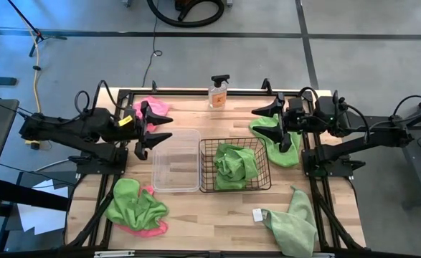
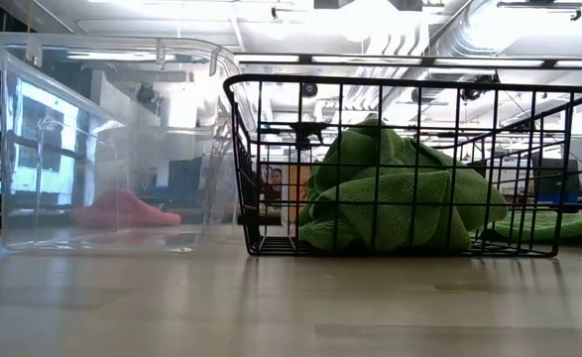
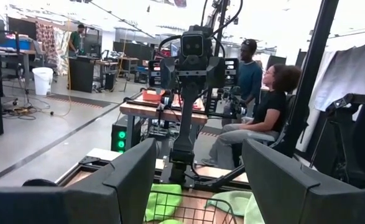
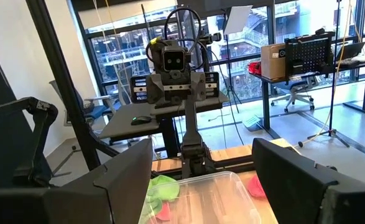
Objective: Sort microfiber towel by color & place in baskets
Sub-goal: Put the green towel into the wire basket
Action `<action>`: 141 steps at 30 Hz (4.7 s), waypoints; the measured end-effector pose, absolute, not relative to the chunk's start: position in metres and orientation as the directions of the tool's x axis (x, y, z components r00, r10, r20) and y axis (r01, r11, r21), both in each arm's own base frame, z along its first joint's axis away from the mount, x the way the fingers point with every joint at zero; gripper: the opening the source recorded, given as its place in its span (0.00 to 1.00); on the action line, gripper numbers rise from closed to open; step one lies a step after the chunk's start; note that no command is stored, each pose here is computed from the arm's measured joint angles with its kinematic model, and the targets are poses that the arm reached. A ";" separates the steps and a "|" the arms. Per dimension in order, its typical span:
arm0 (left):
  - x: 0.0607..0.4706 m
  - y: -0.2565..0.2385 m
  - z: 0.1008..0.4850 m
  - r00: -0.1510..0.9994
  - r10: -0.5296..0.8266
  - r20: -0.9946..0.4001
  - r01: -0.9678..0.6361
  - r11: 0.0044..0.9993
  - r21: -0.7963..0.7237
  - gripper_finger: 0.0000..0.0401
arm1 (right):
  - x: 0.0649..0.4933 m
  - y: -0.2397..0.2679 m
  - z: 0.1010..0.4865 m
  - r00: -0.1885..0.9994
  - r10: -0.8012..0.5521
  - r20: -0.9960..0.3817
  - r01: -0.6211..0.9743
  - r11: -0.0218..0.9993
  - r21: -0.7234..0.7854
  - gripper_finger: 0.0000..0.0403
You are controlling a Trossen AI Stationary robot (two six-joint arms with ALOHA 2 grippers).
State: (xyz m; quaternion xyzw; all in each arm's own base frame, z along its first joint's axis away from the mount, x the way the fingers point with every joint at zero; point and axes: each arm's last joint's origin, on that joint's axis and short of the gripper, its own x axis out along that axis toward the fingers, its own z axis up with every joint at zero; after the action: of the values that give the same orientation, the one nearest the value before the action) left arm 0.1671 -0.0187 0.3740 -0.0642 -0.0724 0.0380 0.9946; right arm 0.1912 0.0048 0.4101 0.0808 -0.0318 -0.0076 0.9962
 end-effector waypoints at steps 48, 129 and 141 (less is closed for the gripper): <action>0.163 -0.016 0.379 0.972 0.155 0.178 -0.124 0.977 -0.172 0.56 | 0.187 0.241 0.138 -0.284 0.276 -0.918 0.729 0.685 -0.020 0.68; 0.140 -0.012 0.391 0.949 0.166 0.267 -0.119 0.976 -0.182 0.56 | 0.244 0.057 0.397 0.989 0.023 -0.145 -0.042 0.991 -0.125 0.01; 0.140 -0.012 0.391 0.948 0.172 0.266 -0.126 0.975 -0.183 0.56 | 0.272 0.053 0.376 0.808 -0.012 -0.589 0.237 0.922 0.306 0.01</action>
State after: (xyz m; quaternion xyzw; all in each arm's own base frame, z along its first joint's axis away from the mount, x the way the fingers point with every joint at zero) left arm 0.1399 -0.0121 0.3909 -0.0823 -0.1418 0.0758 0.9835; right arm 0.2724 0.0526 0.3759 0.1858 0.3023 -0.0667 0.9325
